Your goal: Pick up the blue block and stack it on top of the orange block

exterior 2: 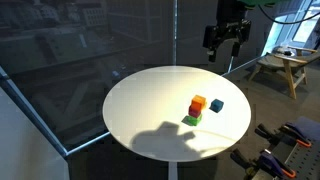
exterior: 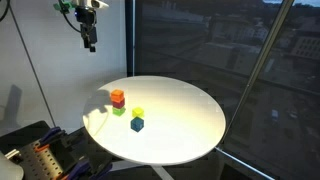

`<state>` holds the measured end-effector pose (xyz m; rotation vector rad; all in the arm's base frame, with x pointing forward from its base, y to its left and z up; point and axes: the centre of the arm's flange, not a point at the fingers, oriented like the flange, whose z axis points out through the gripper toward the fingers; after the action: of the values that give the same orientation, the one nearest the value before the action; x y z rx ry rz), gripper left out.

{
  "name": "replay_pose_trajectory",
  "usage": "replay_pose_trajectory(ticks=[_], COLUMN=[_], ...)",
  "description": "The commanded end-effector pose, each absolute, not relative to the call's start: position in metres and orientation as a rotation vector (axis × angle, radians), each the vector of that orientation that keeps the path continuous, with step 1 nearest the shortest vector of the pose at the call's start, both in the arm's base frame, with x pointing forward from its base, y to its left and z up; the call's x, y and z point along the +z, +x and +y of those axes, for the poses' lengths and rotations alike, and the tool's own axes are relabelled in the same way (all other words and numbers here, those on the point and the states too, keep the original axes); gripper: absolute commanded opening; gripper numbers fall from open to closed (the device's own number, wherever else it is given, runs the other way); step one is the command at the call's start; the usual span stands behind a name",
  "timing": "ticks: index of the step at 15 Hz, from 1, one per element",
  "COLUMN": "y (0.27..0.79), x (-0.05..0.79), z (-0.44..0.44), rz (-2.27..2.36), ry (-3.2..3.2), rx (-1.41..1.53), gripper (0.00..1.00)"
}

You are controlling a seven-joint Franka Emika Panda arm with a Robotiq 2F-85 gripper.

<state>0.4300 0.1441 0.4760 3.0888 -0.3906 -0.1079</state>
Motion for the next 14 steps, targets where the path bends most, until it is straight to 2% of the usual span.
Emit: replay_pose_trajectory(ticks=[1,14], y=[0.430,0.449], x=[0.476,0.478], z=[0.144,0.136], rz=[-0.391,-0.456], ry=[3.089,3.101], rx=[-0.107,-0.069], gripper=[1.00,1.00])
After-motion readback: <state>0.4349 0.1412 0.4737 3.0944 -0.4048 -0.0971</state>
